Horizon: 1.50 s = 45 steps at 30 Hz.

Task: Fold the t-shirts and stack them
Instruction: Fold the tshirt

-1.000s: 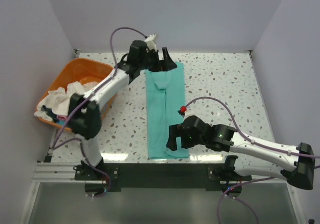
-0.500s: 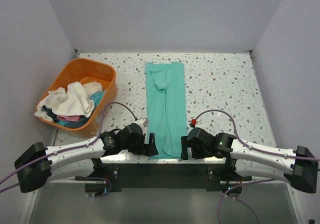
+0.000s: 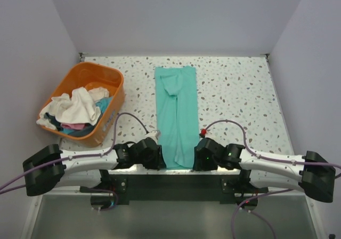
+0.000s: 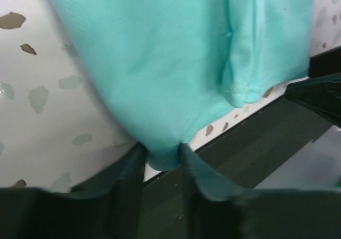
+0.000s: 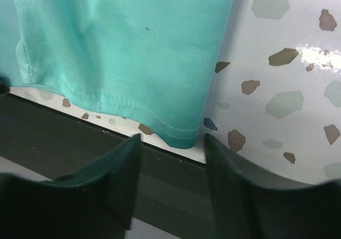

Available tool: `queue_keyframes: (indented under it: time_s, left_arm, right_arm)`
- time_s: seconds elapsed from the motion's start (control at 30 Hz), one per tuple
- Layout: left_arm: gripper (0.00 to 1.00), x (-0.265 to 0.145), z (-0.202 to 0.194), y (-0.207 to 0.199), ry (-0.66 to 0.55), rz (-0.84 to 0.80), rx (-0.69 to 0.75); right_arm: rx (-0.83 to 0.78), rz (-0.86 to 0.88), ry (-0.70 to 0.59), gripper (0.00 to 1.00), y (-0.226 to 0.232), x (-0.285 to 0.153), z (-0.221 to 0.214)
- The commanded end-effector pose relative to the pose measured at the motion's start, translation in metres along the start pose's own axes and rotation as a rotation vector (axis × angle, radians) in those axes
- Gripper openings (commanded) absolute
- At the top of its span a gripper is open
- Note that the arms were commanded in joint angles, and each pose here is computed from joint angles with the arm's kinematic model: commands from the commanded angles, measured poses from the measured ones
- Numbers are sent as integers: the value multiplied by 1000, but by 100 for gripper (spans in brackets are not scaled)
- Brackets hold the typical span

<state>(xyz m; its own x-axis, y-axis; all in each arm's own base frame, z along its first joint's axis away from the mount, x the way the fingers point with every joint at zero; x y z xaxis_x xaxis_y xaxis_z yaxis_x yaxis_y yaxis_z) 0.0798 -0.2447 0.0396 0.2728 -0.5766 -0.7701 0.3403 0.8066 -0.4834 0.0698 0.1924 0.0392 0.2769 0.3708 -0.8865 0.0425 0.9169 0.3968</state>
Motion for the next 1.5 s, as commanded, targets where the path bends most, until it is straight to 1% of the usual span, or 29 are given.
queue_keyframes:
  time_s: [0.0, 0.03, 0.07, 0.1, 0.17, 0.2, 0.23, 0.33, 0.4, 0.43, 0.47, 0.53, 0.57, 0.6, 0.77, 0.8, 0.83, 0.9, 0.93, 0.97, 1.0, 1.03, 1.07, 1.1, 1.13, 1.17, 1.2, 1.3, 1.47]
  left_arm:
    - [32, 8, 3, 5, -7, 55, 21]
    - [25, 8, 4, 6, -8, 63, 20]
    - [9, 8, 4, 7, -9, 71, 16]
    - [1, 8, 4, 10, -14, 90, 12]
    - [0, 8, 7, 12, -26, 107, 6]
    - [0, 7, 9, 12, -33, 109, 11]
    - [0, 7, 11, 11, -39, 109, 14]
    - [0, 6, 20, 1, -58, 92, 34]
    - [0, 4, 29, -6, -83, 84, 46]
    - [0, 3, 33, -8, -92, 83, 50]
    - [0, 1, 41, -14, -109, 78, 57]
    - [0, -2, 53, -14, -141, 103, 71]
    - [0, -5, 65, -20, -167, 102, 71]
    - [0, -7, 75, -16, -183, 120, 74]
    - [0, -11, 134, -21, -289, 83, 59]
    - [0, -11, 147, -15, -308, 105, 65]
    - [0, -11, 155, -13, -321, 120, 68]
    - [0, -8, 177, -11, -332, 138, 77]
    - [0, -6, 193, -11, -346, 144, 85]
    - [0, -4, 199, -14, -347, 140, 86]
    - [0, -4, 210, -8, -359, 157, 88]
    - [0, -6, 225, -11, -387, 160, 84]
    - [0, -5, 233, -7, -395, 173, 76]
    - [0, 0, 240, 4, -388, 196, 67]
    - [0, -2, 253, 3, -409, 198, 62]
    - [0, 2, 258, 12, -404, 219, 56]
    - [0, 2, 263, 15, -409, 228, 52]
    - [0, 5, 282, 22, -426, 241, 38]
    - [0, 19, 293, 39, -403, 267, 18]
  right_arm:
    - [24, 15, -11, 48, 5, 6, 2]
    - [25, 13, -21, 42, 5, 8, 4]
    - [25, 4, -27, 37, 3, 11, 4]
    - [27, -11, -33, 29, 1, 14, 5]
    - [30, -8, -55, 18, 4, 17, 9]
    - [26, -5, -65, 5, 7, 17, 11]
    - [23, -10, -71, 0, 8, 18, 13]
    - [-10, 14, -111, 0, 21, 11, 25]
    - [-33, 18, -160, 0, 29, 5, 36]
    - [-43, -9, -172, 0, 26, 2, 39]
    - [-42, -13, -227, 0, 32, -5, 51]
    - [-65, -49, -273, 0, 31, -12, 62]
    - [-69, -39, -313, 0, 40, -20, 72]
    - [-86, -59, -349, 0, 40, -24, 81]
    - [-74, -96, -444, 0, 56, -37, 127]
    - [-69, -96, -455, 0, 58, -37, 136]
    - [-42, -93, -480, 0, 59, -37, 151]
    - [-54, -101, -509, 0, 66, -37, 172]
    - [-47, -99, -544, 0, 71, -37, 192]
    - [-44, -85, -565, 0, 75, -43, 202]
    - [-50, -105, -561, 0, 75, -36, 209]
    - [-34, -112, -583, 0, 75, -37, 222]
    - [-37, -112, -601, 0, 81, -41, 235]
    - [-42, -137, -598, 0, 80, -34, 242]
    - [-25, -129, -621, 0, 83, -36, 258]
    - [-29, -133, -618, 0, 82, -34, 265]
    - [-14, -131, -628, 0, 79, -34, 277]
    - [-20, -145, -599, 0, 80, -20, 295]
    - [-32, -179, -568, 0, 80, 5, 321]
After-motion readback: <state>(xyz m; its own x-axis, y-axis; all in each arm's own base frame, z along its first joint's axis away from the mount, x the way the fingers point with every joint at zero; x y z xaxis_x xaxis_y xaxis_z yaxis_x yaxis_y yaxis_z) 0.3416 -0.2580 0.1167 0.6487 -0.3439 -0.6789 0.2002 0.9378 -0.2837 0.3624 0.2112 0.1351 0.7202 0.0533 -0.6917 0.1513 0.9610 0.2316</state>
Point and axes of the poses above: each gripper's point midway between its finger pads, its own x axis out along the fingers, its own y axis along the line the jaws close on, z = x × y, the point moved 2 cm from there along -x, back along the fingers, and after that the axes turned 10 degrees about x, right-handed, at the moved point
